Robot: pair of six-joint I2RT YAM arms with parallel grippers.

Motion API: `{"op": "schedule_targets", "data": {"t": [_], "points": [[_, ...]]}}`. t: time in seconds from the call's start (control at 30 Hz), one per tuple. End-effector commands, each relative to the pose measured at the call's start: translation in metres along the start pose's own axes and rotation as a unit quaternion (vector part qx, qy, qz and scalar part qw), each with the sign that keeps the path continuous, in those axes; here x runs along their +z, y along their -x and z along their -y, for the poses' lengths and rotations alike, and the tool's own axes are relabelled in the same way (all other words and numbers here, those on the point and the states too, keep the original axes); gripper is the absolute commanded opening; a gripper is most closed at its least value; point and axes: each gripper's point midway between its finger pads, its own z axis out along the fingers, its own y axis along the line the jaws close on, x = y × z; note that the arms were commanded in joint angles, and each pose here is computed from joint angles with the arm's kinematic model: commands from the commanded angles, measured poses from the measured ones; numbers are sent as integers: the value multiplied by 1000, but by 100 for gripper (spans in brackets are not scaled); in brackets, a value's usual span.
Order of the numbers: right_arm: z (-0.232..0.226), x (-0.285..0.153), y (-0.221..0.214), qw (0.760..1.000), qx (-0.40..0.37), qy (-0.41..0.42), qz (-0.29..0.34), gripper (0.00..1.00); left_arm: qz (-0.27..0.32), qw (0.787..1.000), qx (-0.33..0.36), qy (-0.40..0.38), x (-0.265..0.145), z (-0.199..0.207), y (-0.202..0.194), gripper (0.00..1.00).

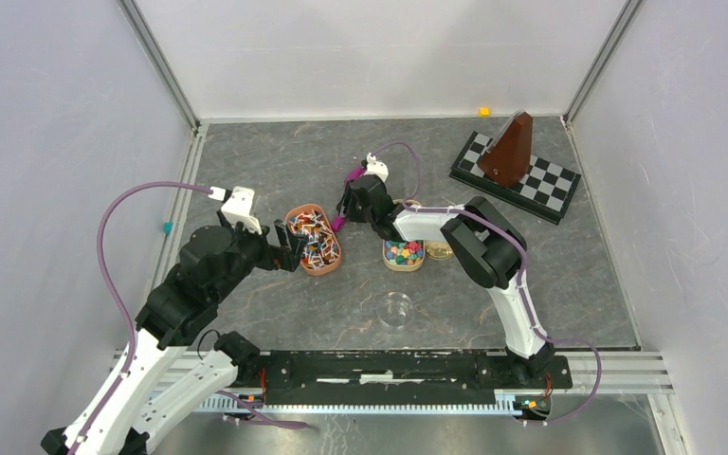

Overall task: Pack the candies
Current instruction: Pick up the spatula from the center of the board.

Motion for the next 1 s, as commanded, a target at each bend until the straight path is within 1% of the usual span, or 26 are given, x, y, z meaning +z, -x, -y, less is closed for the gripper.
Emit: {"op": "schedule_targets", "data": {"t": [0.0,0.2,0.4,0.57,0.77,0.97], "points": [[6,6,5,1000,4,-18,12,46,18,999,-27,-13,1,7,10,100],[6,1,5,1000,3,-10,16,25,17,999,-27,-11,1,6,9,100],[-7,-17,29,999,-12,12,41,5,13,1000,-27,-8,3,5,7,100],[-21,-42,53,997,-37,35,65,0,14,1000,-26,0,4,2,7,100],[-35,-83,75,991,-78,68,82,0,17,999,-25,12,5,-2,8,100],[-34,-128,88,984,-121,88,93,0,12,999,-27,28,8,-7,6,100]]}}
